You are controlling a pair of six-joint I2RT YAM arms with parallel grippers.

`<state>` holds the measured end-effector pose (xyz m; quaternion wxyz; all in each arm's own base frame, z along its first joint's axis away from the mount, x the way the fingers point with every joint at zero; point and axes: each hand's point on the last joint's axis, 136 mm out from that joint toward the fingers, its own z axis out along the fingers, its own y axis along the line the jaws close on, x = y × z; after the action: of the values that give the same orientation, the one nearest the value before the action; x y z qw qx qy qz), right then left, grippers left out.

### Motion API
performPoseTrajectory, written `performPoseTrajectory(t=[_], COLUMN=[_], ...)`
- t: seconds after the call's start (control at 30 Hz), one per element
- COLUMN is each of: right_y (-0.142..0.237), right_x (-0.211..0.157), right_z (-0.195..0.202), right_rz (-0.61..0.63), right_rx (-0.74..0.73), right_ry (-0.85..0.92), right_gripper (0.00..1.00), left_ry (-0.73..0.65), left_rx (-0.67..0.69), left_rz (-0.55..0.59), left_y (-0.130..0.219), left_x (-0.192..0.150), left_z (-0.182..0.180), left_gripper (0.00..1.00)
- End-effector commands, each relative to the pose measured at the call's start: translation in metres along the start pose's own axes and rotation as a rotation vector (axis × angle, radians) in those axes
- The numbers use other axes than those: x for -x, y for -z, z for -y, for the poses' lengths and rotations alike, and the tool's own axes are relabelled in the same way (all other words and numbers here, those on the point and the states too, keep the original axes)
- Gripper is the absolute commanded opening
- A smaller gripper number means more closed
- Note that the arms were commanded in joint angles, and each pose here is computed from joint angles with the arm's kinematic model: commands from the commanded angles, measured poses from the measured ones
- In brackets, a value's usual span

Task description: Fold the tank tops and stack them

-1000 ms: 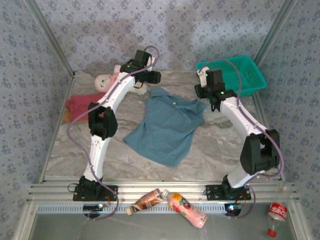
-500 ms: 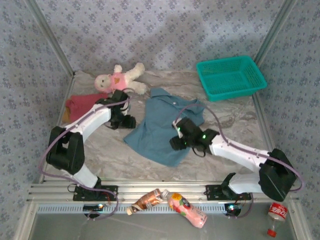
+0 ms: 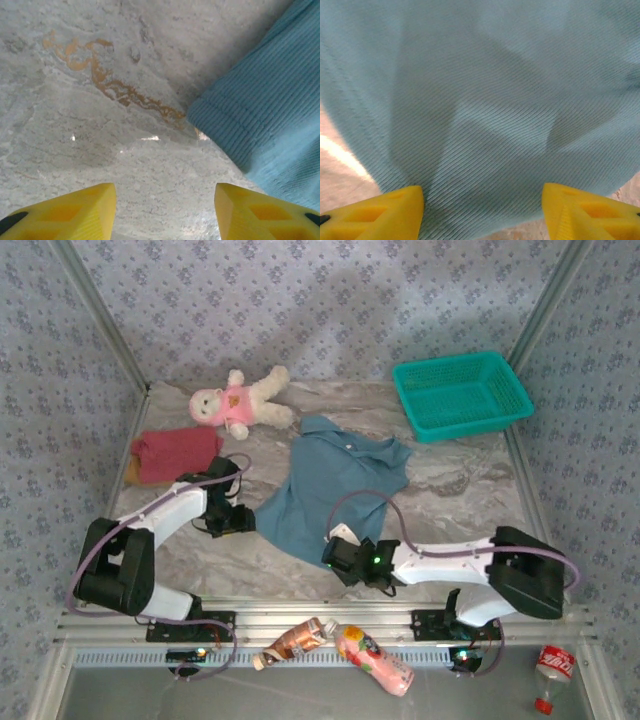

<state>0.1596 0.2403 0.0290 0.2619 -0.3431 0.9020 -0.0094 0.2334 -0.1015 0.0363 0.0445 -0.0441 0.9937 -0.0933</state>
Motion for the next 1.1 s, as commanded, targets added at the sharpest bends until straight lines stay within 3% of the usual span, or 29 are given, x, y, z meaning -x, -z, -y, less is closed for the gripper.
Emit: performPoseTrajectory(t=[0.0,0.13,0.3,0.53,0.83,1.07], right_y=[-0.002,-0.013,0.003,0.025,0.028,0.000], right_x=[0.023,0.015,0.035,0.045,0.049,0.043], right_z=[0.003,0.008,0.013,0.042,0.098,0.121], right_rz=[0.066,0.013,0.078,0.114,0.080,-0.080], right_rx=[-0.074,-0.123,-0.089,-0.044,-0.005,0.060], right_ry=[0.008,0.014,-0.063,-0.230,-0.539,-0.748], right_gripper=[0.66,0.63,0.24,0.04,0.02,0.02], left_ry=[-0.002,-0.008,-0.005,-0.044,-0.120,-0.177], left_rx=[-0.052,-0.055,-0.075,-0.061,-0.099,-0.087], left_rz=[0.050,0.065,0.106,0.112,0.143,0.110], left_y=[-0.005,-0.013,-0.013,-0.016,-0.005,0.004], left_x=[0.019,0.025,0.036,0.053,0.081,0.064], left_z=[0.011,0.012,0.019,0.023,0.047,0.063], left_gripper=[0.51,0.51,0.54,0.56,0.56,0.57])
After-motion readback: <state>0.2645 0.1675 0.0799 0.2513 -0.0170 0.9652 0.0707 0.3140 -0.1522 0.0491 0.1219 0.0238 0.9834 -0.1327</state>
